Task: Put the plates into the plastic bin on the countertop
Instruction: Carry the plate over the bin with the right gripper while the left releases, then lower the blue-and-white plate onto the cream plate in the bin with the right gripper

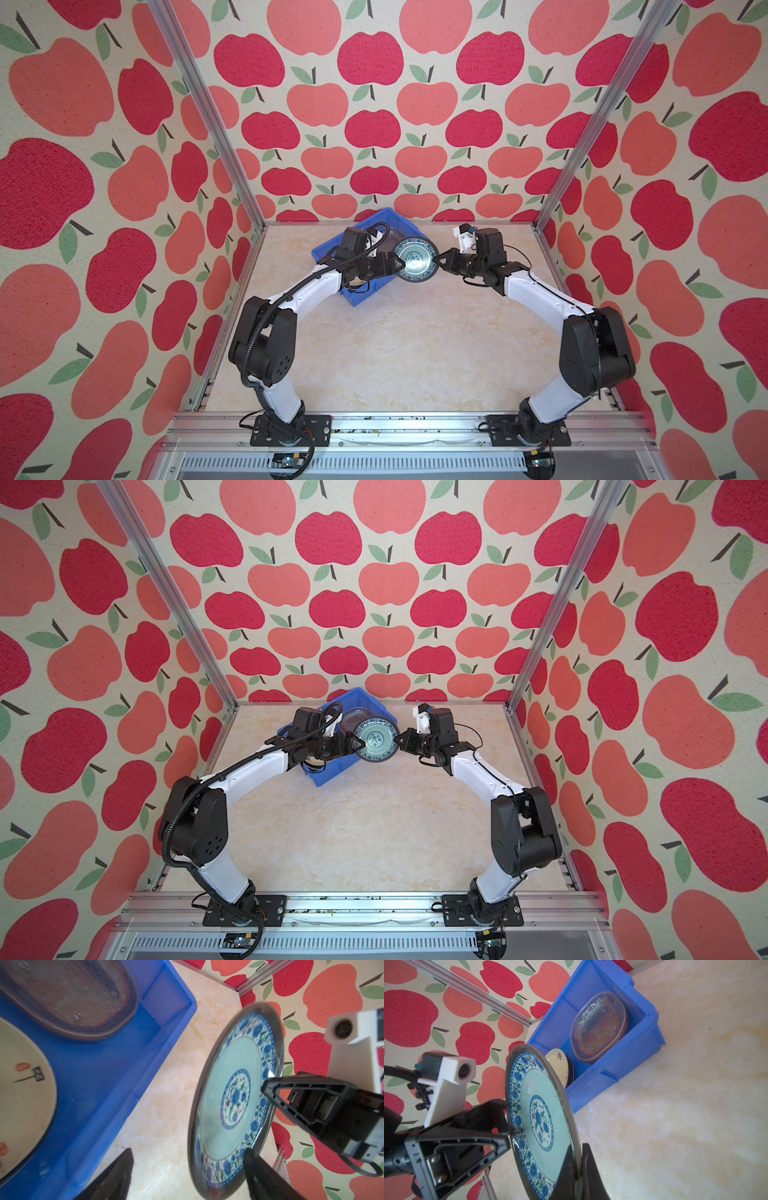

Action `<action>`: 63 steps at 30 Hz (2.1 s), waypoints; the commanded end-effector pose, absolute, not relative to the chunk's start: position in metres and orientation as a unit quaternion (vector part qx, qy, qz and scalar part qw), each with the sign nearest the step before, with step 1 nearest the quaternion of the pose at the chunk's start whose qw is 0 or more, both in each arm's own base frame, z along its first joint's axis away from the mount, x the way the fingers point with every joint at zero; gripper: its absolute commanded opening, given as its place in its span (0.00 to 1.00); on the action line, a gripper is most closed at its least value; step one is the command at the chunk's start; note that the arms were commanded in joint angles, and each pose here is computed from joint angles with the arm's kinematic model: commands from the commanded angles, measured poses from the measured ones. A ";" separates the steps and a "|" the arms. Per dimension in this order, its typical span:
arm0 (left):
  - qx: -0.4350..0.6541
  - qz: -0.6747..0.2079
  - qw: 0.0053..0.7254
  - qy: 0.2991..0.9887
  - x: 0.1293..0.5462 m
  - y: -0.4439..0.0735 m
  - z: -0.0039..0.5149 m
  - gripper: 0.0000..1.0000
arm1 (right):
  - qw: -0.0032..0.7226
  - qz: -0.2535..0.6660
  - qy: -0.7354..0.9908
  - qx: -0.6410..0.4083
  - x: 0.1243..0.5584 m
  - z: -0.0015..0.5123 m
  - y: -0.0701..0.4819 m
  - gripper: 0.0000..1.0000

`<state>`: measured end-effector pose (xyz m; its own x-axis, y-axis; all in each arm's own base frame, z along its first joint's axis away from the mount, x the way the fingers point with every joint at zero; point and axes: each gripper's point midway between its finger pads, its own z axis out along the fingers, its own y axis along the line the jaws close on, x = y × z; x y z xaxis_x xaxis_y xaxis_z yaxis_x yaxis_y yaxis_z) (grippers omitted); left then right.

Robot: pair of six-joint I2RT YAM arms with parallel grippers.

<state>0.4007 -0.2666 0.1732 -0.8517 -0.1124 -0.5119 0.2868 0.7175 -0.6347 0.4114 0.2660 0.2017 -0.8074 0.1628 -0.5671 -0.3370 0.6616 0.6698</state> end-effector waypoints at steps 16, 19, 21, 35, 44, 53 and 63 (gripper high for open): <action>-0.015 -0.268 0.437 0.859 0.369 -0.165 0.237 0.99 | 0.235 0.397 0.869 -0.179 0.470 0.179 0.423 0.00; -0.020 -0.266 0.433 0.861 0.367 -0.160 0.233 0.99 | 0.222 0.404 0.869 -0.180 0.470 0.161 0.440 0.00; -0.022 -0.268 0.429 0.862 0.366 -0.158 0.229 0.99 | 0.219 0.407 0.868 -0.180 0.471 0.153 0.448 0.00; -0.031 -0.275 0.395 0.876 0.370 -0.155 0.199 0.99 | 0.187 0.393 0.882 -0.183 0.474 0.101 0.470 0.00; -0.036 -0.274 0.383 0.881 0.377 -0.155 0.189 0.99 | 0.185 0.380 0.887 -0.185 0.473 0.095 0.472 0.13; -0.033 -0.278 0.384 0.880 0.380 -0.155 0.192 0.99 | 0.226 0.344 0.889 -0.200 0.475 0.124 0.465 0.34; -0.037 -0.280 0.386 0.878 0.387 -0.153 0.195 0.99 | 0.269 0.295 0.890 -0.220 0.479 0.146 0.455 0.34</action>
<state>0.3778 -0.1521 0.1842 -0.7160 -0.2815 -0.6388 0.1291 0.8459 -0.5175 0.4791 0.4594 0.1024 -0.8091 -0.2260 -0.5424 -0.5114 0.7256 0.4605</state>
